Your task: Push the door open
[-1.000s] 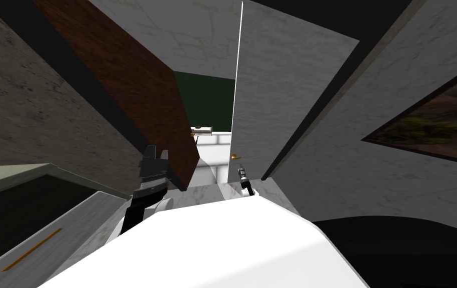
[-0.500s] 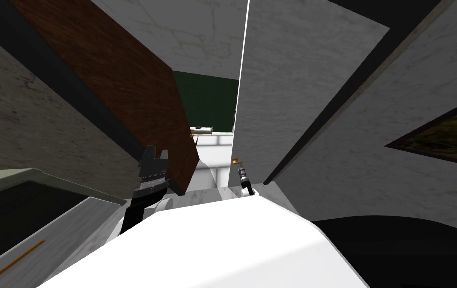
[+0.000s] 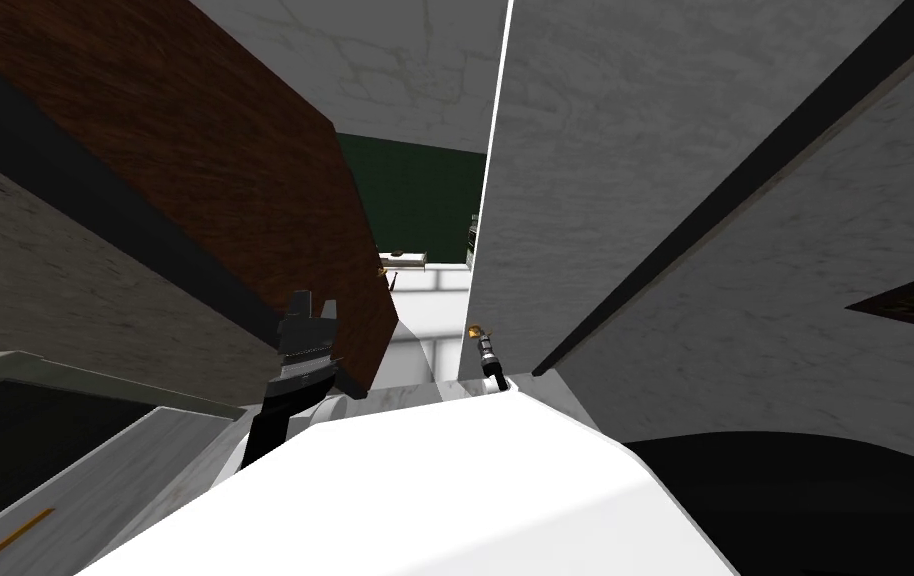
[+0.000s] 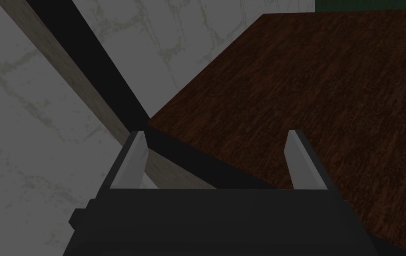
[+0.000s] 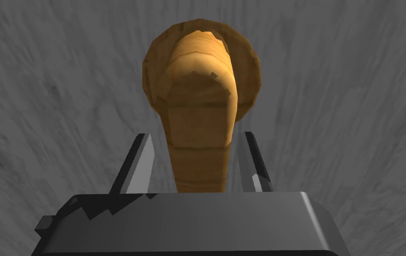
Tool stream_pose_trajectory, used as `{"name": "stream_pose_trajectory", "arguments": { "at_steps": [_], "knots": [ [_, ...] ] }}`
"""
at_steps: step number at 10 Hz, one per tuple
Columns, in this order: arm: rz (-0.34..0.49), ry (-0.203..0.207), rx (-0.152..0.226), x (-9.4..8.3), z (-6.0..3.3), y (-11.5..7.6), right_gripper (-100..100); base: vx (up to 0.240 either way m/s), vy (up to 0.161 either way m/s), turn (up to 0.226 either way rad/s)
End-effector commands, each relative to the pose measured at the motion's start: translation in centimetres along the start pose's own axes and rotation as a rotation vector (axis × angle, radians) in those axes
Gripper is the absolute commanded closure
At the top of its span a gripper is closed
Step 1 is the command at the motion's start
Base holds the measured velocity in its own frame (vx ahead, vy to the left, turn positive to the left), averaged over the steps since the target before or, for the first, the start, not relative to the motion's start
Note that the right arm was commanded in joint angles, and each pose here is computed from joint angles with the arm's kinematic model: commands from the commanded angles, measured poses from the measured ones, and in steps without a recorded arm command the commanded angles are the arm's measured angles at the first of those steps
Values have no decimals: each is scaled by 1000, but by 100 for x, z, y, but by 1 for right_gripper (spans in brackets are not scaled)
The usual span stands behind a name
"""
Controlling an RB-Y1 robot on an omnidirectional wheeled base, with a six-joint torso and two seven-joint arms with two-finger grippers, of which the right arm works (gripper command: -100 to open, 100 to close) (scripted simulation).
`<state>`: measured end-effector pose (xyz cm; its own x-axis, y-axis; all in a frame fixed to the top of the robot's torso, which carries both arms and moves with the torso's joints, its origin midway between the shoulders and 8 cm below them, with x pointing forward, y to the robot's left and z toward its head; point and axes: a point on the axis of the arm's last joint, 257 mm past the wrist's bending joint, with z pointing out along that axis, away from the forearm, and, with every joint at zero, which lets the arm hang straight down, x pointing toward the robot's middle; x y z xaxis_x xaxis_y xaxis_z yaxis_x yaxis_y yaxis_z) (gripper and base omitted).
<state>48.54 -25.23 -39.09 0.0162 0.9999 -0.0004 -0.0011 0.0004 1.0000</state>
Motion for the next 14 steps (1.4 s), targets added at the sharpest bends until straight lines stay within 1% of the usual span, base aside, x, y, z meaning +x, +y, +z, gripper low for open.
{"name": "stream_pose_trajectory", "arguments": {
  "at_steps": [1,5,6,9,13,14],
  "knots": [
    [0,0,1,-1,-3,-3,100,-29,-2,-4],
    [0,0,1,-1,-3,-3,100,-4,-1,4],
    [-2,-18,-5,-93,20,25,100,125,28,-37],
    [-3,-46,-4,-220,11,22,100,181,48,-37],
    [-4,-100,-4,-453,-13,17,100,209,54,-45],
    [-4,-100,-4,-453,-13,17,100,139,38,-38]
  ]
}}
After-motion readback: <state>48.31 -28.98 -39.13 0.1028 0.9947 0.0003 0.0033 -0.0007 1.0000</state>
